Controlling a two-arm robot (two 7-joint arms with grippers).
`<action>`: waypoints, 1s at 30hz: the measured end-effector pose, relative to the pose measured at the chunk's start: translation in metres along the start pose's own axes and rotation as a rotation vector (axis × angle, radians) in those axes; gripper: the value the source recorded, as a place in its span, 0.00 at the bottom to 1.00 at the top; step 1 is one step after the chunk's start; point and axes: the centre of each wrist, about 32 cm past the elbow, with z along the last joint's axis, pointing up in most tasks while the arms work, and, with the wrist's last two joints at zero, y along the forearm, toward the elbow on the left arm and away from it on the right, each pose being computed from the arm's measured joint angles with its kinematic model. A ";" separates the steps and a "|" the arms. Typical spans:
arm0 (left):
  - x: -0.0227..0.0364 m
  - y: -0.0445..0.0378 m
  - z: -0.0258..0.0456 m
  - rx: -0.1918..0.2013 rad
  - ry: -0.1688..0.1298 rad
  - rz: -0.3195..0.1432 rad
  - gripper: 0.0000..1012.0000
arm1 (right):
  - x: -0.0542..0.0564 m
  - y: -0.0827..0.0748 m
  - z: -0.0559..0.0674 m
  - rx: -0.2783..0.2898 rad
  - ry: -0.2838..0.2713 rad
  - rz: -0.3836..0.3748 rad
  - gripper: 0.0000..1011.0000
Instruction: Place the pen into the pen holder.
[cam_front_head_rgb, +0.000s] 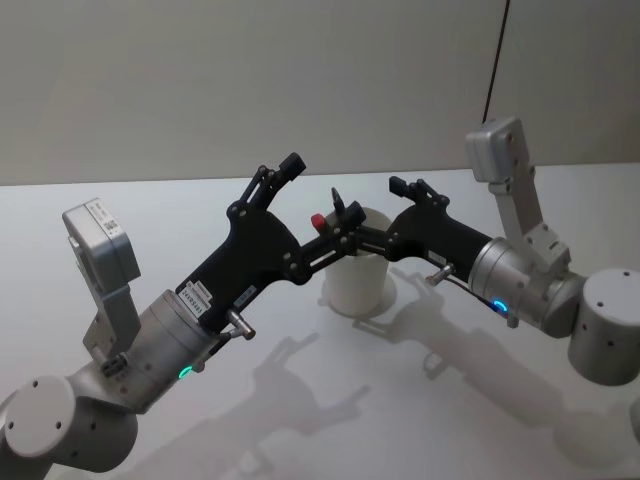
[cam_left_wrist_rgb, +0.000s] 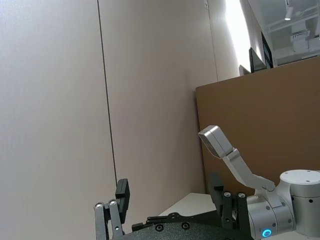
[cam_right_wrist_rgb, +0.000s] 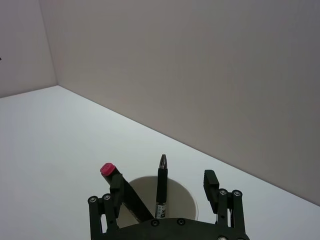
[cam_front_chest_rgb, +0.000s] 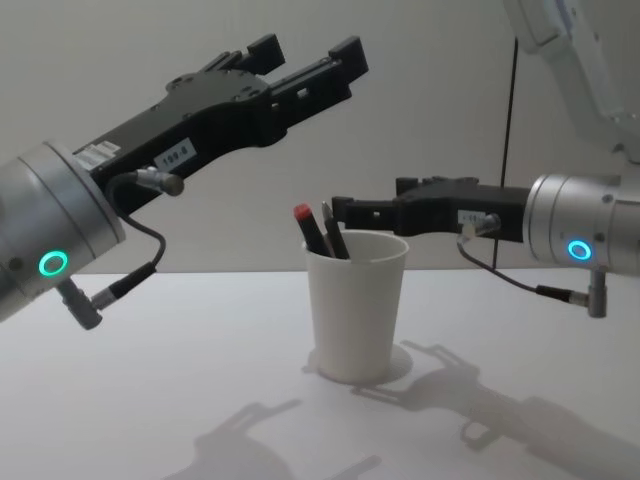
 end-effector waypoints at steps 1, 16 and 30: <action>0.0000 0.0000 0.0000 0.000 0.000 0.000 0.99 | 0.000 0.000 0.000 0.003 0.001 0.001 0.99; 0.0000 0.0000 0.0000 0.000 0.000 0.000 0.99 | -0.001 0.000 0.000 0.014 0.002 0.006 0.99; 0.0000 0.0000 0.0000 0.000 0.000 0.000 0.99 | -0.001 -0.001 -0.001 0.016 0.002 0.007 0.99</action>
